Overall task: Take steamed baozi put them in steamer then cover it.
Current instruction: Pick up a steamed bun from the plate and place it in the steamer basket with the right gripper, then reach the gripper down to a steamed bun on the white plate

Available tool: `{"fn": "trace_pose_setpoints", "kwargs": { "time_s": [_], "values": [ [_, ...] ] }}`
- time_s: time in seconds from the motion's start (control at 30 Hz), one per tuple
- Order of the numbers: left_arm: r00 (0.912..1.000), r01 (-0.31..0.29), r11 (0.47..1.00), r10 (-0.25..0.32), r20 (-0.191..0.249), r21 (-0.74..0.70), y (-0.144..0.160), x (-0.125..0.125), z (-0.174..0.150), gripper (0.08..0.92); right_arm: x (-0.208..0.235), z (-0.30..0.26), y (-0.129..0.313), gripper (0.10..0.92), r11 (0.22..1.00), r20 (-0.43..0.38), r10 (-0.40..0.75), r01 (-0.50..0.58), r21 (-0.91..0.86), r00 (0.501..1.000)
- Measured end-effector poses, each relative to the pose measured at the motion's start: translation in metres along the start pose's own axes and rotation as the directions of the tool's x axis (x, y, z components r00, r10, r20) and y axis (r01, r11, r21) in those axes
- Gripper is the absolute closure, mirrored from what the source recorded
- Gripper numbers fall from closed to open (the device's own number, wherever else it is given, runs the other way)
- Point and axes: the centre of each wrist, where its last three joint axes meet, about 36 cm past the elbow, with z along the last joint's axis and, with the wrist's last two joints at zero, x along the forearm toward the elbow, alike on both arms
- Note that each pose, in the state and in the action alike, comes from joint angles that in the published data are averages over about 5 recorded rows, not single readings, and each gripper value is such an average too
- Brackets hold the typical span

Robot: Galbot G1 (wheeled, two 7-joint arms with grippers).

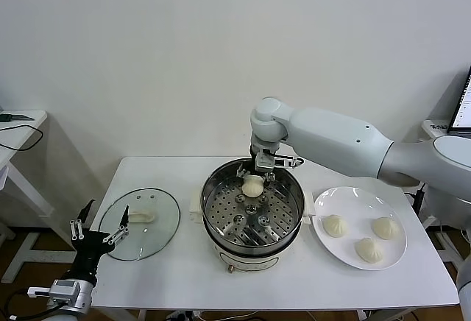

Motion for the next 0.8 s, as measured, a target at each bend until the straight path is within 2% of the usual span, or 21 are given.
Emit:
{"fn": "trace_pose_setpoints", "kwargs": {
  "time_s": [0.07,0.3,0.53,0.67,0.8],
  "values": [
    [1.0000,0.000,1.000,0.000,-0.001,0.001,0.000,0.000,0.000,0.177,0.002,0.000,0.003,0.208,1.000,0.003,0.004,-0.004,-0.010,1.000],
    [1.0000,0.000,1.000,0.000,0.004,0.005,-0.002,0.001,-0.003,0.177,0.034,0.002,0.024,0.200,0.997,-0.001,0.031,-0.031,-0.074,1.000],
    [0.9999,-0.008,1.000,0.008,0.009,0.008,-0.008,0.002,-0.007,0.177,0.088,0.000,0.078,0.200,0.971,-0.016,0.040,-0.043,-0.237,0.999],
    [0.9999,-0.011,1.000,0.011,0.012,0.007,-0.008,0.002,-0.008,0.177,0.102,-0.003,0.125,0.200,0.914,-0.014,0.038,-0.041,-0.403,0.999],
    [0.9998,-0.014,1.000,0.014,0.014,0.004,-0.009,0.004,-0.010,0.177,0.104,-0.007,0.176,0.200,0.809,-0.011,0.033,-0.033,-0.587,0.999]
  ]
}}
